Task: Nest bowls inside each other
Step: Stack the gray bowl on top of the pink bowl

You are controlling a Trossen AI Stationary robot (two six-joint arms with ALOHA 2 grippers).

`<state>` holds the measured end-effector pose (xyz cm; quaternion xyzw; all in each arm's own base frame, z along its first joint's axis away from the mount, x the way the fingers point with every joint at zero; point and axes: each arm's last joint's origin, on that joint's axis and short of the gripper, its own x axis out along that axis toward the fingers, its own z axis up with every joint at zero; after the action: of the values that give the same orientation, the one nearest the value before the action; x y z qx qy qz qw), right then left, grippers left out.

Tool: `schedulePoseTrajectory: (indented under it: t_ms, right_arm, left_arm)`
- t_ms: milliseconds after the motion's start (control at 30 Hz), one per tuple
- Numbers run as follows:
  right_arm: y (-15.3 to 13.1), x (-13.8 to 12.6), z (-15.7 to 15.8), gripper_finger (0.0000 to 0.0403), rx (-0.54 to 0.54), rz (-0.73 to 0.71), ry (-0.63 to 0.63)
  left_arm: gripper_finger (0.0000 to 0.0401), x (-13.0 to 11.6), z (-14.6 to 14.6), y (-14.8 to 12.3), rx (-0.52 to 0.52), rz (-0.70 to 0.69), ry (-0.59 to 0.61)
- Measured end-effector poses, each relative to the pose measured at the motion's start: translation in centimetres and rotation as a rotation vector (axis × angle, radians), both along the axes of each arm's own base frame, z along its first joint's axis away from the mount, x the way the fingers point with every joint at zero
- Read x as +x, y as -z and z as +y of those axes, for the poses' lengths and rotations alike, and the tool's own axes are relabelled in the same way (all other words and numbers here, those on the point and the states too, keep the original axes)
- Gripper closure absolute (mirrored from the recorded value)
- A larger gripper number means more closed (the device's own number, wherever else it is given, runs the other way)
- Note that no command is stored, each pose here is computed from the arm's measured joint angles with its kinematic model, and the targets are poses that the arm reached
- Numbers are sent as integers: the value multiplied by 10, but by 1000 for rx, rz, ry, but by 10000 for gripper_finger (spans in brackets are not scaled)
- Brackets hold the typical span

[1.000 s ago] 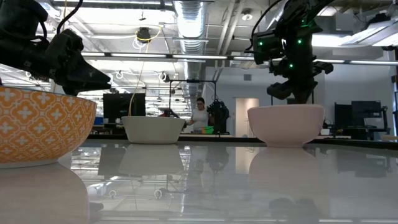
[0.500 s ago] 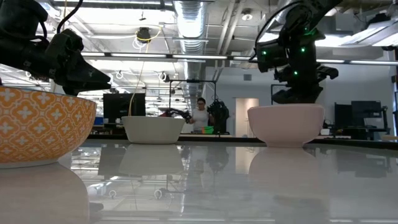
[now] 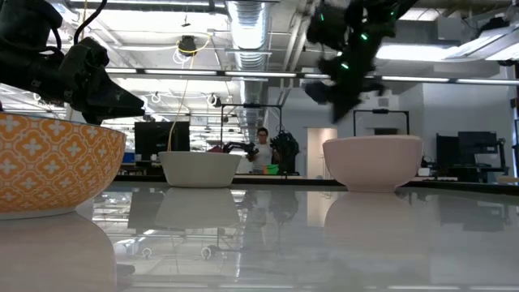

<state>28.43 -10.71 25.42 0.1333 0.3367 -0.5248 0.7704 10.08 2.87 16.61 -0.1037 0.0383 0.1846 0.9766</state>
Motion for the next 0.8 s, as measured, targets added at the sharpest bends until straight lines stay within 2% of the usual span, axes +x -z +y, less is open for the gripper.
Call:
schedulePoseTrajectory:
  t_ms: [100,200,267,400,500,800]
  right_arm:
    - [-5,31,8,394,-2,-161,-269]
    - [-6,57,19,393,-28,-274,-546]
    - [-4,71,27,388,-63,-314,-681]
    - [6,98,40,360,-116,-239,-804]
    - [15,117,42,329,-117,-166,-850]
    - [18,172,48,211,-106,88,-994]
  left_arm:
    - [243,0,0,0,0,0,0]
    - [244,0,0,0,0,0,0]
    - [244,0,0,0,0,0,0]
    - [244,0,0,0,-1,0,1]
    - [244,0,0,0,-2,0,4]
    - [244,0,0,0,-3,-1,3]
